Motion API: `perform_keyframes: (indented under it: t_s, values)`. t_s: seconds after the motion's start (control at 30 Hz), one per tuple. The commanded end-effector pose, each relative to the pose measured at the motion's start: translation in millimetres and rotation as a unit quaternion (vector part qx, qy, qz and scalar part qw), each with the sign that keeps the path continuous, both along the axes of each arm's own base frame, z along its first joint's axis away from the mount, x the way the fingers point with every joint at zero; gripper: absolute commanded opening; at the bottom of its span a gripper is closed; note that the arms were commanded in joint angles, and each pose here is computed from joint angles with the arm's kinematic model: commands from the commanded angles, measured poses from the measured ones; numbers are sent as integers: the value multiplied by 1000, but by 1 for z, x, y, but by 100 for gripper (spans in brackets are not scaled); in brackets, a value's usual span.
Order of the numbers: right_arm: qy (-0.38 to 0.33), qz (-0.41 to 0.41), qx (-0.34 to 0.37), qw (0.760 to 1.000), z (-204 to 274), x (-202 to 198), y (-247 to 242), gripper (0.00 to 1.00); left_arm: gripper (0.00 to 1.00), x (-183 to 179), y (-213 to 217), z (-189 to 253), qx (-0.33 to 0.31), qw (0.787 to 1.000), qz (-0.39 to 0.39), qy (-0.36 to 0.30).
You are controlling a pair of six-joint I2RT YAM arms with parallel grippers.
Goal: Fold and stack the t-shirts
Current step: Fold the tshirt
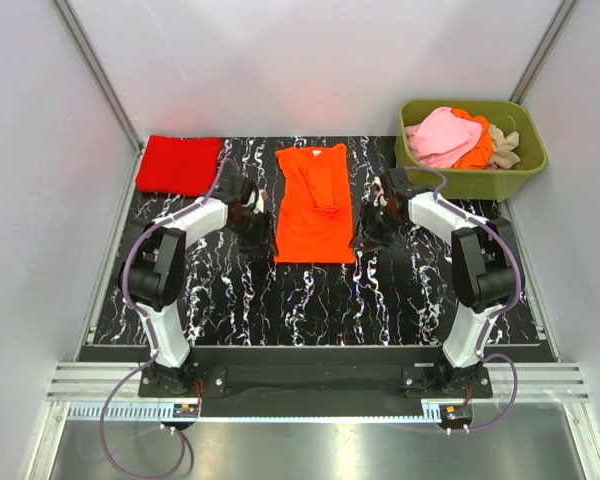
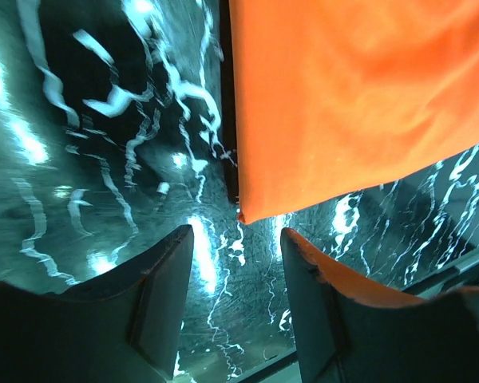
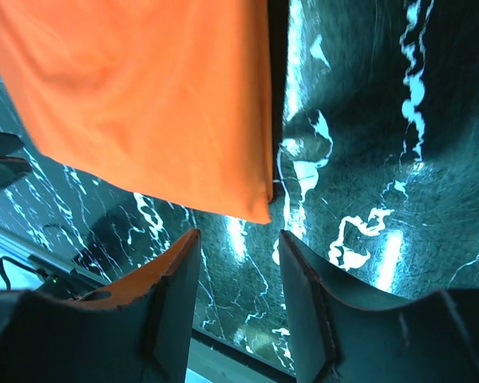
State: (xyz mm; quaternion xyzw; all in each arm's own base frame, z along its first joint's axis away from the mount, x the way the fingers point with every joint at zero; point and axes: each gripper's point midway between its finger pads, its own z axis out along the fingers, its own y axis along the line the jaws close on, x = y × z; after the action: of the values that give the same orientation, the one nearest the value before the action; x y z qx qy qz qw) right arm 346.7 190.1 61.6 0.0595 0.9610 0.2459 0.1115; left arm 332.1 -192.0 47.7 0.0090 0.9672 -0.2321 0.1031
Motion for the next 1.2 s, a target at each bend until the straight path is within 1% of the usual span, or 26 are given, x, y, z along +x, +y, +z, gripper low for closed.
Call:
perform_keyframes:
  t_s: [0.0,0.2,0.3,0.37,0.4,0.43,0.47,0.5,0.53,0.6,0.63,0.67,0.7,0.73,0.77,0.8,0.83,0.93,0.97,1.0,1.03,1.07,1.1,1.13,1.17]
  values:
    - [-4,4,27,1000,1,-1,12,52,53,-2,-21,-5,-36,999,-7,-5]
    - [4,18,31,999,-18,-6,16,52,52,-9,-28,-18,-37,999,-13,8]
    - [-1,19,32,999,-27,-4,17,52,47,-11,-27,-23,-33,999,-14,12]
    - [9,21,37,999,-36,-5,19,50,35,-12,-29,-25,-38,999,-15,19]
    - [13,21,41,999,-36,-5,20,49,27,-13,-30,-25,-40,999,-16,21]
    - [19,20,39,999,-39,-10,19,45,14,-14,-29,-24,-40,999,-16,19]
    - [15,16,35,999,-37,-10,17,41,7,-14,-29,-22,-38,999,-15,15]
    - [13,14,33,999,-36,-12,16,32,2,-20,-26,-25,-33,999,-15,20]
    - [19,15,31,999,-40,-19,14,17,0,-21,-23,-20,-28,999,-11,11]
    - [4,15,38,999,-33,-21,15,2,0,-33,-21,-23,-23,1000,-13,16]
    - [11,19,37,999,-37,-31,15,0,0,-36,-21,-16,-24,1000,-13,5]
    - [5,20,38,999,-36,-33,16,0,0,-40,-20,-15,-23,1000,-13,3]
    - [-1,16,40,999,-32,-36,17,0,0,-52,-20,-19,-18,1000,-14,11]
    - [8,18,38,999,-37,-50,18,0,0,-54,-18,-12,-14,1000,-11,-4]
    - [0,7,38,999,-31,-51,18,0,0,-67,-17,-18,-7,1000,-11,6]
    - [3,3,33,999,-32,-58,18,0,0,-72,-16,-19,-3,1000,-10,6]
    - [15,7,27,999,-38,-74,19,0,0,-75,-13,-16,1,1000,-6,-2]
    - [24,2,19,1000,-41,-93,20,0,0,-97,-12,-21,10,1000,-7,8]
    - [22,10,23,999,-38,-98,27,5,9,-102,-13,-22,11,1000,-8,11]
    - [22,15,25,999,-37,-101,30,19,23,-110,-12,-25,12,1000,-10,18]
    - [21,20,27,999,-36,-103,32,25,37,-110,-11,-19,11,1000,-7,8]
    - [18,25,28,999,-31,-105,32,30,40,-109,-10,-16,11,1000,-5,2]
    - [4,21,17,1000,-25,-98,29,36,43,-103,-10,-9,12,1000,-5,-12]
    - [-6,20,6,1000,-21,-93,26,38,46,-101,-6,-3,19,1000,-2,-16]
    - [-17,29,-24,999,-19,-92,16,40,47,-86,-6,11,14,999,-1,-35]
